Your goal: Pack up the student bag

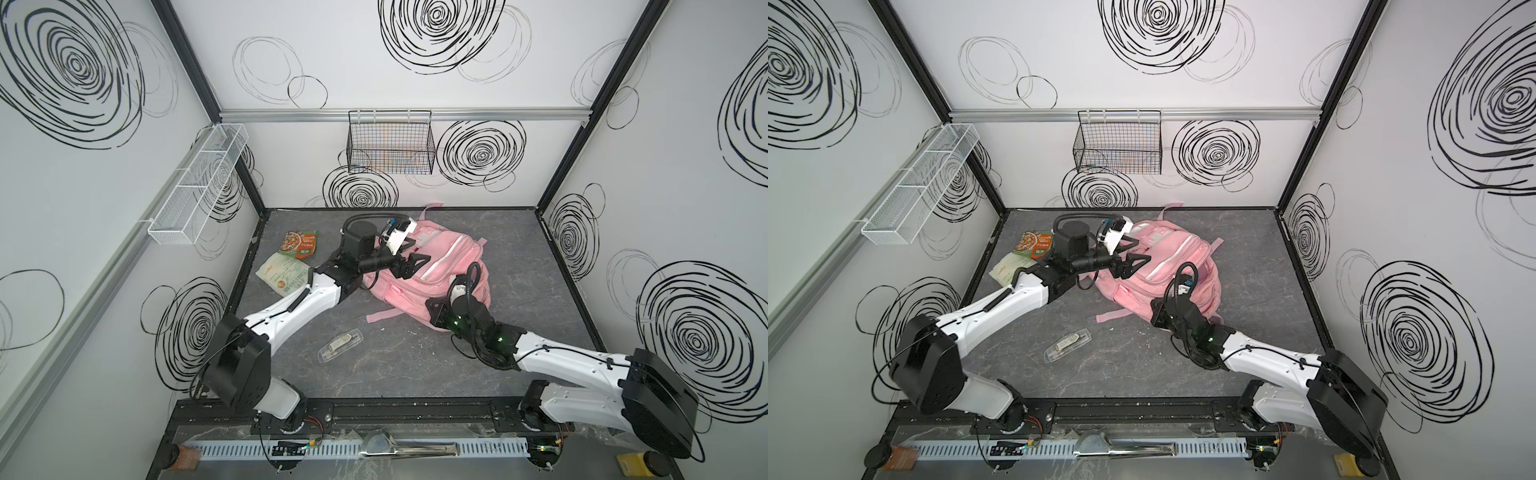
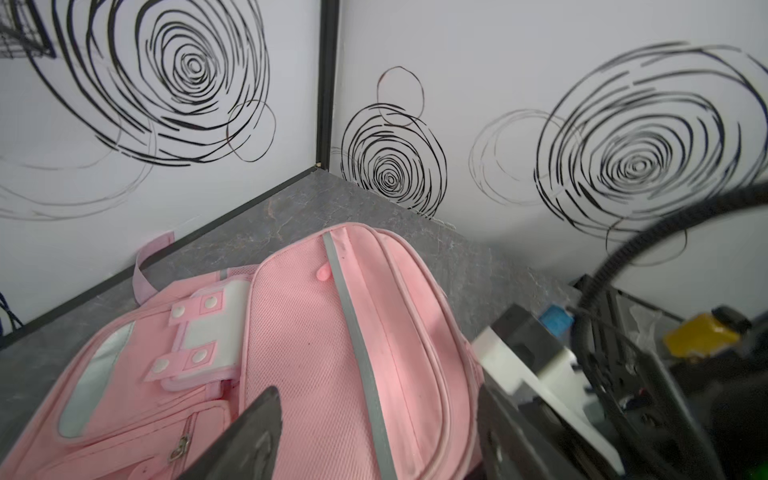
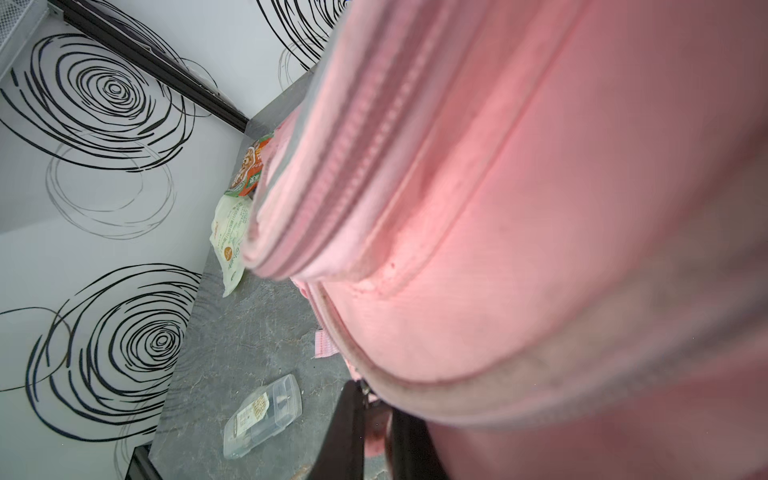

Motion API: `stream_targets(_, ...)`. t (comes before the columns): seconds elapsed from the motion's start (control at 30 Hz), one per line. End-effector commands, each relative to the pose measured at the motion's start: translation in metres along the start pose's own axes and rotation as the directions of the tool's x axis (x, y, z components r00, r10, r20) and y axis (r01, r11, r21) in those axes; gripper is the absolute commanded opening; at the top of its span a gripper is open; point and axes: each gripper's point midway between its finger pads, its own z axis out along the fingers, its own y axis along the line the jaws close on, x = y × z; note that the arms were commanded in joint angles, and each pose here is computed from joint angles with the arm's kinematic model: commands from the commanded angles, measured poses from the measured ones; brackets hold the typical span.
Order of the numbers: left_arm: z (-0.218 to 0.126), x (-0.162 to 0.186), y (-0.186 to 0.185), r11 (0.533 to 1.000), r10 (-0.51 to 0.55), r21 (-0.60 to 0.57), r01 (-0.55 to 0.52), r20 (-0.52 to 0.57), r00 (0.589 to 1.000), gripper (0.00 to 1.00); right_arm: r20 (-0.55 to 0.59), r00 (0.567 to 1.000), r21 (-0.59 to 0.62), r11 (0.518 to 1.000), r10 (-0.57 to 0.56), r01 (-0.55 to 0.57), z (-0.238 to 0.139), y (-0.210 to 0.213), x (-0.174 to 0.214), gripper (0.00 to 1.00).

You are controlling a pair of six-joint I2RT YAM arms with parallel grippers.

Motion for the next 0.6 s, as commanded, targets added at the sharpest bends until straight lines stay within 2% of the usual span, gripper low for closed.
stream_targets(0.0,-0.003,0.06,-0.025,0.923,0.374,0.138,-0.359,-0.103,0.922,0.75,0.033,0.999,-0.18,0.984,0.011,-0.005,-0.01,0.031,-0.018,0.03)
stream_targets(0.07,0.001,0.081,-0.038,0.873,0.467,0.22,-0.435,-0.123,0.876,0.75,0.019,1.0,-0.216,0.976,0.004,0.0,-0.013,0.036,-0.02,0.03)
stream_targets(0.13,0.007,0.094,-0.045,0.849,0.502,0.273,-0.453,-0.146,0.853,0.75,0.016,1.0,-0.255,0.967,-0.012,0.015,-0.016,0.044,-0.021,0.03)
stream_targets(0.33,0.024,0.123,-0.047,0.824,0.535,0.343,-0.451,-0.211,0.818,0.75,0.007,0.999,-0.335,0.941,-0.038,0.038,-0.021,0.059,-0.02,0.04)
stream_targets(0.5,0.029,0.138,-0.034,0.82,0.56,0.297,-0.488,-0.244,0.792,0.75,-0.012,0.996,-0.382,0.921,-0.084,0.073,-0.024,0.069,-0.016,0.03)
stream_targets(0.57,0.029,0.135,-0.031,0.818,0.565,0.285,-0.499,-0.239,0.789,0.7,-0.018,0.996,-0.38,0.922,-0.089,0.076,-0.024,0.068,-0.014,0.03)
